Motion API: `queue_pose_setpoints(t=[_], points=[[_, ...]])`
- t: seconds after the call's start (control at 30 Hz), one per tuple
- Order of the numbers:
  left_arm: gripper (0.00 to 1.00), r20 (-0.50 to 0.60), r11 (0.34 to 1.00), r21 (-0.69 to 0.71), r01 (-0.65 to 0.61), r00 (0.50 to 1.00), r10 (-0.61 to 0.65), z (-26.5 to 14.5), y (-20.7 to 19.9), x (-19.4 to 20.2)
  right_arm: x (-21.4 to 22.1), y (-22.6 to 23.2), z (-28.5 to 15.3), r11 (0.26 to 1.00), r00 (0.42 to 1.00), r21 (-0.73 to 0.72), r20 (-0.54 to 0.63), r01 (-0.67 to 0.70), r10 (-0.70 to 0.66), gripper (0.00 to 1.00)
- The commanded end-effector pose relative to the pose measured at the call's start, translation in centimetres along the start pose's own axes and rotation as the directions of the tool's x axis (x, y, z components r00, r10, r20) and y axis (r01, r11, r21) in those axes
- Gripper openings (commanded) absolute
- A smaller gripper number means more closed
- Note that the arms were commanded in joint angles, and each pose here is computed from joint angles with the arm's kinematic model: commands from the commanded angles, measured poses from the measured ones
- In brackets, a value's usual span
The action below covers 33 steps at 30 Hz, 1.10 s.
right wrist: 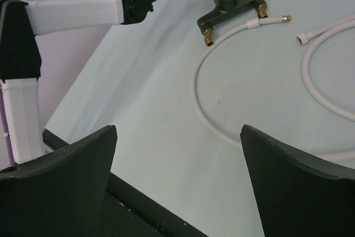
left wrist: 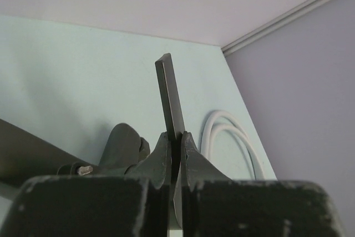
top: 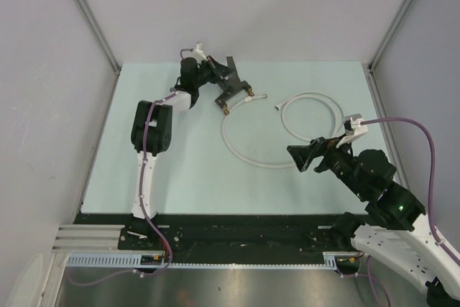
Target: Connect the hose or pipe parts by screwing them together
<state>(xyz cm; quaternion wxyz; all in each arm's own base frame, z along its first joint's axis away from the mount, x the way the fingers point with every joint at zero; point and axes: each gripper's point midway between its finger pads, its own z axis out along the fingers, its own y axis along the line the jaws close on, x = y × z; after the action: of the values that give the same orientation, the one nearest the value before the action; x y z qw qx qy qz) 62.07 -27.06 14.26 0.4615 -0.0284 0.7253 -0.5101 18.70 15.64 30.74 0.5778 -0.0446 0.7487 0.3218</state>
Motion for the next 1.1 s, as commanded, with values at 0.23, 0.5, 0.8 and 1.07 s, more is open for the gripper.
queue_pose_setpoints(t=[0.23, 0.5, 0.8, 1.07], points=[[0.0, 0.164, 0.955, -0.28, -0.098, 0.975, 0.148, -10.9, -1.8, -2.7, 0.2, -0.3, 0.1, 0.999, 0.999, 0.023, -0.001, -0.037, 0.037, 0.99], [0.0, 0.192, 0.867, -0.494, -0.059, 0.966, 0.175, -20.9, 1.8, -0.3, 1.0, 0.2, 0.6, 0.999, 0.998, -0.001, -0.028, -0.054, 0.054, 0.99], [0.0, 0.269, 0.837, -0.543, 0.069, 0.958, 0.096, -26.2, 3.5, 1.7, 1.5, 0.5, 0.6, 0.996, 0.996, -0.017, -0.044, -0.082, 0.082, 0.99], [0.0, 0.324, 0.783, -0.608, 0.135, 0.942, 0.089, -29.7, 4.3, 3.5, 2.2, 0.2, 0.8, 0.995, 0.993, 0.005, -0.067, -0.097, 0.097, 0.98]])
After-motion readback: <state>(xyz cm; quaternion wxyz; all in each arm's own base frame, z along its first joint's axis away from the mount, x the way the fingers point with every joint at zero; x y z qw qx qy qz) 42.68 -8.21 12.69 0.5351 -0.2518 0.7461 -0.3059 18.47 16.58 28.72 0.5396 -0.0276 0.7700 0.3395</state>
